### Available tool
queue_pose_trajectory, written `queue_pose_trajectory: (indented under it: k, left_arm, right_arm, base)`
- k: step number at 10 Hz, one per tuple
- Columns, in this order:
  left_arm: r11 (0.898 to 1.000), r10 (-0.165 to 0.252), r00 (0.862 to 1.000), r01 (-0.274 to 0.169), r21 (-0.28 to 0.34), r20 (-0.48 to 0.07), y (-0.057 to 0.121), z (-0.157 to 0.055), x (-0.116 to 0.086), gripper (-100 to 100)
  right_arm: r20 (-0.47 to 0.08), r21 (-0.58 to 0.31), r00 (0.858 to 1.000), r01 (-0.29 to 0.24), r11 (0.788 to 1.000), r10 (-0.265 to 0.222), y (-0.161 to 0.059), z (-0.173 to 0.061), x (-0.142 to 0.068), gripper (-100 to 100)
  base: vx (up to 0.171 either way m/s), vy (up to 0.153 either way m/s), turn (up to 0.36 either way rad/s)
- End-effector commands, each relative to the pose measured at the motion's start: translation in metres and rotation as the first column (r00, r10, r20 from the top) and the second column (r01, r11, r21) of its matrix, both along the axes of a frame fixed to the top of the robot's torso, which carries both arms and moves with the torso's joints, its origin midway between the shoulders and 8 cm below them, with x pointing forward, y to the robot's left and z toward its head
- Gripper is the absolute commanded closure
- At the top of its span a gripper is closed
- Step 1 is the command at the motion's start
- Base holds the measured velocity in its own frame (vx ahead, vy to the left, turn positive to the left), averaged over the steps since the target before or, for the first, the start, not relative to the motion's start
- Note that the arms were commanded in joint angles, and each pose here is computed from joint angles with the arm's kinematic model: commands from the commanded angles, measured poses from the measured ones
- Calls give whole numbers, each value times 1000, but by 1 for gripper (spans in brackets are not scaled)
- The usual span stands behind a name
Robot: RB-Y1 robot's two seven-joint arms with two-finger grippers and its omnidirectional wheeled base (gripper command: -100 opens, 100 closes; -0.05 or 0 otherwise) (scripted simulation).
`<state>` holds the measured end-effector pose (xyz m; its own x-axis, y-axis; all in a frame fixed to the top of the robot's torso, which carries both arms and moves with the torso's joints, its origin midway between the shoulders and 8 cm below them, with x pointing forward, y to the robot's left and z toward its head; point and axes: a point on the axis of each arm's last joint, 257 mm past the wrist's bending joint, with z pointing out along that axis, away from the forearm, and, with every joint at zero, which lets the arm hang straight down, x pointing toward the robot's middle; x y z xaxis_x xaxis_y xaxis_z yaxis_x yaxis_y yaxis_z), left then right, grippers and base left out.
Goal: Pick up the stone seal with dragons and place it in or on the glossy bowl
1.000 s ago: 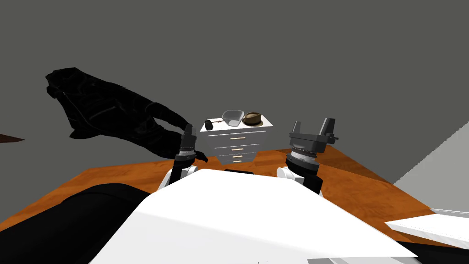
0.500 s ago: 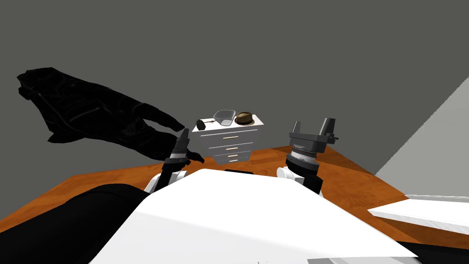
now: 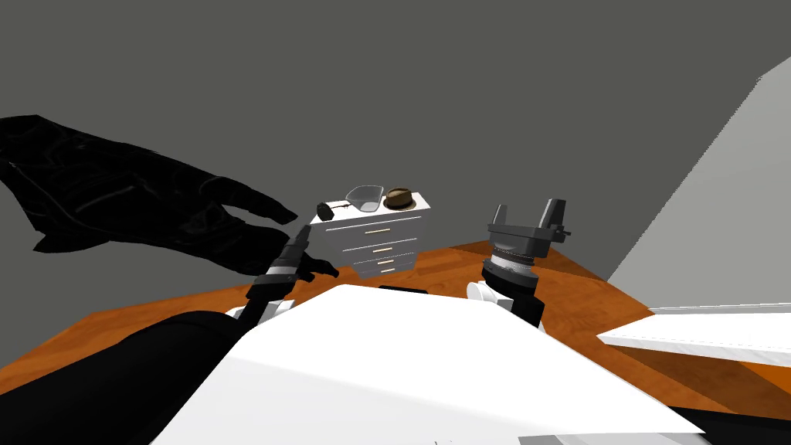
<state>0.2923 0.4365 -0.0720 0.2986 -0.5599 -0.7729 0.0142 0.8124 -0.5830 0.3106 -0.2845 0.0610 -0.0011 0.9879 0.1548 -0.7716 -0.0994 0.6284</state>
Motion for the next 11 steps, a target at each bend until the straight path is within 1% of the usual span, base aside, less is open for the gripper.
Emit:
queue_pose_trajectory:
  k: [1, 3, 5, 8, 11]
  left_arm:
    - [998, 44, 997, -40, 49, -68, 16, -9, -6, -100]
    - [991, 89, 986, -74, 111, -144, 36, -16, -15, -100]
    - [981, 130, 969, -94, 169, -212, 54, -22, -22, -100]
    - [963, 182, 937, -109, 245, -299, 76, -29, -31, -100]
    - [945, 227, 902, -112, 308, -366, 94, -32, -37, -100]
  right_arm:
    - [0, 0, 1000, 0, 1000, 0, 0, 0, 0, 0]
    - [0, 0, 1000, 0, 1000, 0, 0, 0, 0, 0]
    - [0, 0, 1000, 0, 1000, 0, 0, 0, 0, 0]
    - [0, 0, 1000, 0, 1000, 0, 0, 0, 0, 0]
    - [0, 0, 1000, 0, 1000, 0, 0, 0, 0, 0]
  base:
    - [11, -90, -84]
    - [27, -73, -102]
    - [32, -44, -93]
    - [37, -21, -88]
    - [49, 6, -74]
